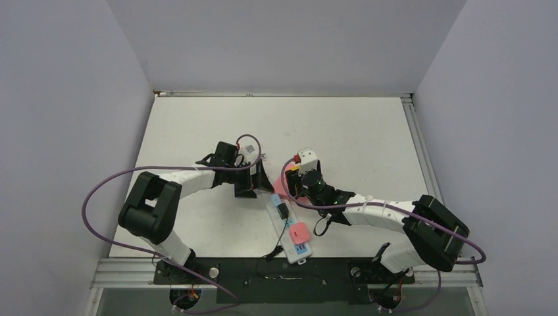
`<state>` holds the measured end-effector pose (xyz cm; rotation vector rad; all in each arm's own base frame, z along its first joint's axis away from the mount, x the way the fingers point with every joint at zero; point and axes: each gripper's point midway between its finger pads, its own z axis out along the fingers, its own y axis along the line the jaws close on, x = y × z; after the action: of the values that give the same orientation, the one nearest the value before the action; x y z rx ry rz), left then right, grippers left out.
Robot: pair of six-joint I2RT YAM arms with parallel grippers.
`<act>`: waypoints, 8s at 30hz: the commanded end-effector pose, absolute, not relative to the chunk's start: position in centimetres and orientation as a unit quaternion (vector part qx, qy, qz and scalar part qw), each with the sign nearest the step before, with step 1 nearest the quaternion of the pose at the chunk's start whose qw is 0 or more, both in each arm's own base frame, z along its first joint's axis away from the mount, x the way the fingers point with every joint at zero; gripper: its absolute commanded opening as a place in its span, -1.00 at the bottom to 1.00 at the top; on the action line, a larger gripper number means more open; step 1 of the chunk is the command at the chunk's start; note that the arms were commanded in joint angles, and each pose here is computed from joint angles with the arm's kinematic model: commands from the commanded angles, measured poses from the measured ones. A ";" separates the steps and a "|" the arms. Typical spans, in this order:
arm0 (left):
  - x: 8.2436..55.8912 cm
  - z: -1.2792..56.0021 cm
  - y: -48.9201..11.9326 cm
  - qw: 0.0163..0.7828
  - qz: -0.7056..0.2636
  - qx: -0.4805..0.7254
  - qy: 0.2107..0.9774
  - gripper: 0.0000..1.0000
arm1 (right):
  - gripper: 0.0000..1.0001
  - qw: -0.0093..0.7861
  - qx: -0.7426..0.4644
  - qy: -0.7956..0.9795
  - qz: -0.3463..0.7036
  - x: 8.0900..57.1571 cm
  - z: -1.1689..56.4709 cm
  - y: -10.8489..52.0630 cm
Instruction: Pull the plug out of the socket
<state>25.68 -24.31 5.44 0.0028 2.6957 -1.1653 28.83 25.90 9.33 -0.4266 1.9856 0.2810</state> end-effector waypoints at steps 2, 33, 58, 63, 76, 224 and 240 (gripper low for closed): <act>26.6 4.9 -24.1 0.113 -0.379 0.000 0.918 0.94 | -0.89 0.584 -0.138 0.787 0.147 29.7 13.8 27.2; 24.7 0.0 -24.0 0.072 -0.267 0.058 0.959 0.18 | -0.89 0.562 -0.086 0.805 0.171 30.0 13.2 25.8; 24.3 -0.4 -24.4 0.064 -0.253 0.079 0.962 0.16 | -0.89 0.575 -0.088 0.804 0.120 30.3 13.3 24.5; 24.3 -0.3 -24.5 0.066 -0.255 0.081 0.961 0.16 | -0.89 0.590 -0.109 0.794 0.096 29.9 14.0 24.7; 24.3 -0.6 -24.4 0.062 -0.251 0.081 0.963 0.15 | -0.89 0.611 -0.108 0.771 0.140 28.7 15.9 25.4; 28.9 8.6 -24.4 0.169 -0.383 0.068 0.906 0.93 | -0.79 0.274 -0.066 0.770 0.572 29.5 10.4 24.5; 28.8 11.4 -25.5 0.168 -0.489 0.053 0.854 0.84 | -0.89 0.337 -0.045 0.660 0.670 30.4 18.2 25.2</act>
<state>28.39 -24.77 10.34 0.1147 2.4933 -1.3259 30.45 24.83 14.19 0.0069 1.9042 1.7037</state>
